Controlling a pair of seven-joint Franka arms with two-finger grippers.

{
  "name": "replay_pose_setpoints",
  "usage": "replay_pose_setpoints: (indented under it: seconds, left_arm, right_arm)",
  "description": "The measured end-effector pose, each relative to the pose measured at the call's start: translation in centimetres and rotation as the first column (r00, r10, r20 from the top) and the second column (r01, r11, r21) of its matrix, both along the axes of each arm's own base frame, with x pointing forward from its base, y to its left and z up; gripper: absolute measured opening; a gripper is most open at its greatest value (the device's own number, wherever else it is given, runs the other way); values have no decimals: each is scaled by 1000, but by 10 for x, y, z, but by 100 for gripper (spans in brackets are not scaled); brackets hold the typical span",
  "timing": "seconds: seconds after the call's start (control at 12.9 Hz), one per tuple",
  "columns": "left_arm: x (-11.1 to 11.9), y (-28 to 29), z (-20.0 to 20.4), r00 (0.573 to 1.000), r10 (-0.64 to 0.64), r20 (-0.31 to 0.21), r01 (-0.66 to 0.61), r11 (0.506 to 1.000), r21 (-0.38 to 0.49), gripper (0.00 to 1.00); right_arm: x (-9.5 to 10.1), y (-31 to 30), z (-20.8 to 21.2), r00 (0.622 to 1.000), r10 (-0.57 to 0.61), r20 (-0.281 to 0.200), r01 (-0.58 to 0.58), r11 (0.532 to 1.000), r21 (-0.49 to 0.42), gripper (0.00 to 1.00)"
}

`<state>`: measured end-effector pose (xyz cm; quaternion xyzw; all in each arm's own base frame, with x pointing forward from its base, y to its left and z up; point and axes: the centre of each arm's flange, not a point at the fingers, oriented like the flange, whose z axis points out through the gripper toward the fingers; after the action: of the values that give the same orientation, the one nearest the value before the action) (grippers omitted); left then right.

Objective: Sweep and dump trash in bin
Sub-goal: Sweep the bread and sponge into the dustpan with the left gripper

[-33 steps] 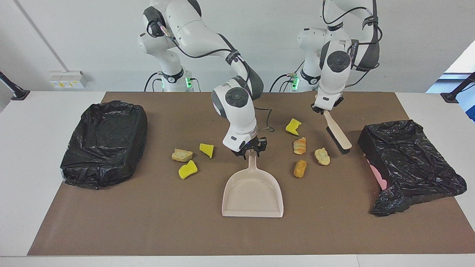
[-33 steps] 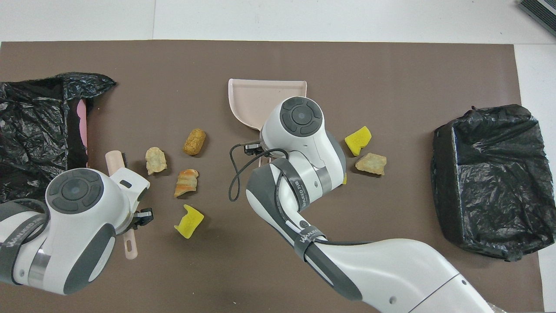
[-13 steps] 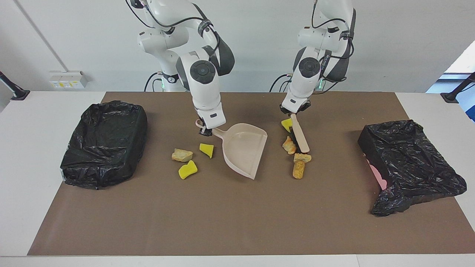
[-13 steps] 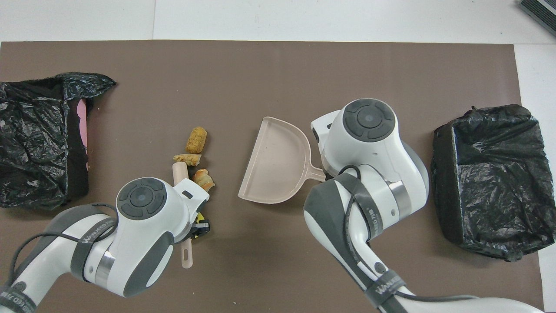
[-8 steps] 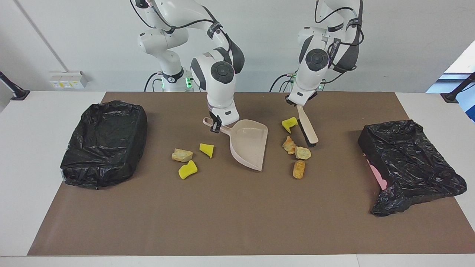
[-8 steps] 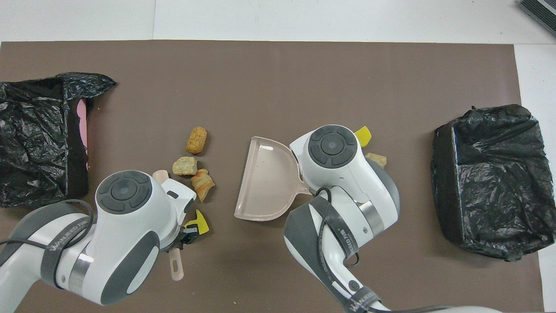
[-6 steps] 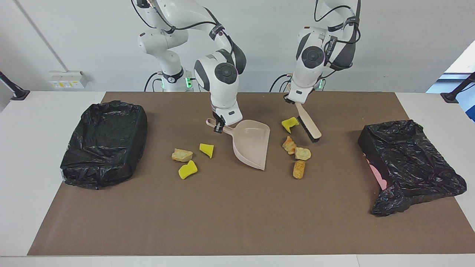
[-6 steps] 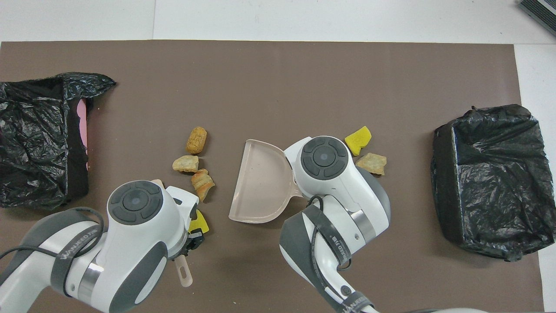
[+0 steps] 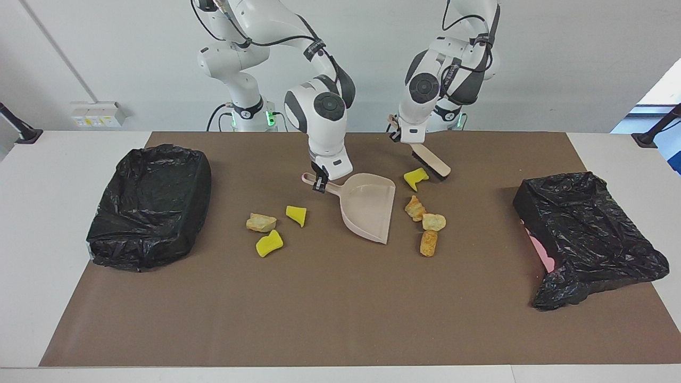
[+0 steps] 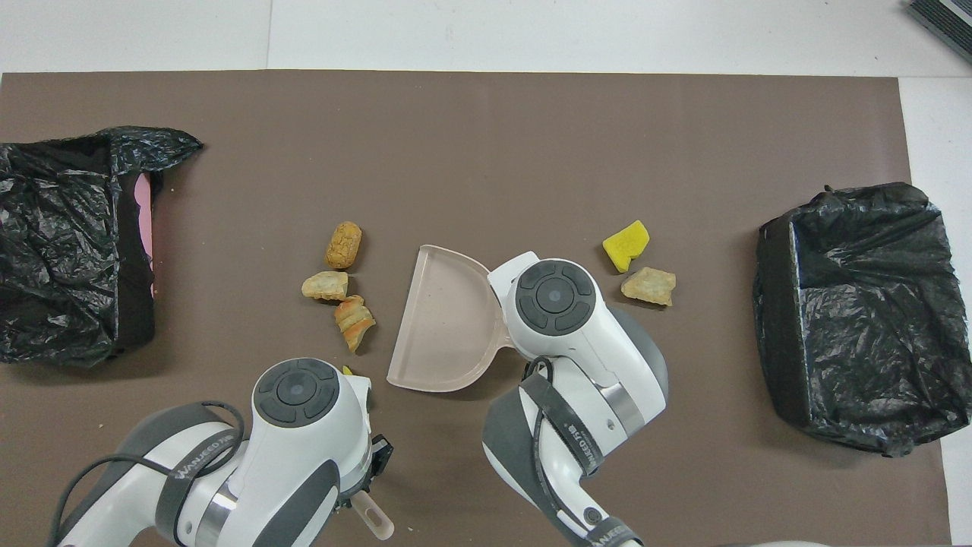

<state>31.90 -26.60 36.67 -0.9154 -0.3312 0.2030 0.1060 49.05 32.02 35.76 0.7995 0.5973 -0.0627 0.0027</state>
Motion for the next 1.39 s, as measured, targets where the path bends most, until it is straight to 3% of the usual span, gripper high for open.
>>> replay_pose_setpoints:
  seconds: [0.31, 0.7, 0.85, 1.01, 1.39]
  left_arm:
    - [4, -16, -13, 990, 115, 85, -109, 992, -68, 26]
    - [52, 15, -21, 975, 156, 160, -133, 980, -147, 26]
    - [63, 19, -21, 975, 77, 208, -36, 980, -196, 26]
    - [64, 16, -21, 966, -80, 245, 140, 961, -237, 26]
    - [56, 1, -20, 881, -361, 305, 446, 848, -285, 26]
  right_arm:
    - [0, 0, 0, 1000, 0, 0, 0, 1000, 0, 33]
    - [0, 0, 0, 1000, 0, 0, 0, 1000, 0, 33]
    - [-1, -1, -1, 1000, -10, -8, 10, 1000, -6, 33]
    - [-4, -5, -1, 998, -45, -47, 43, 998, -40, 33]
    - [-5, -5, 0, 997, -50, -55, 48, 998, -47, 33]
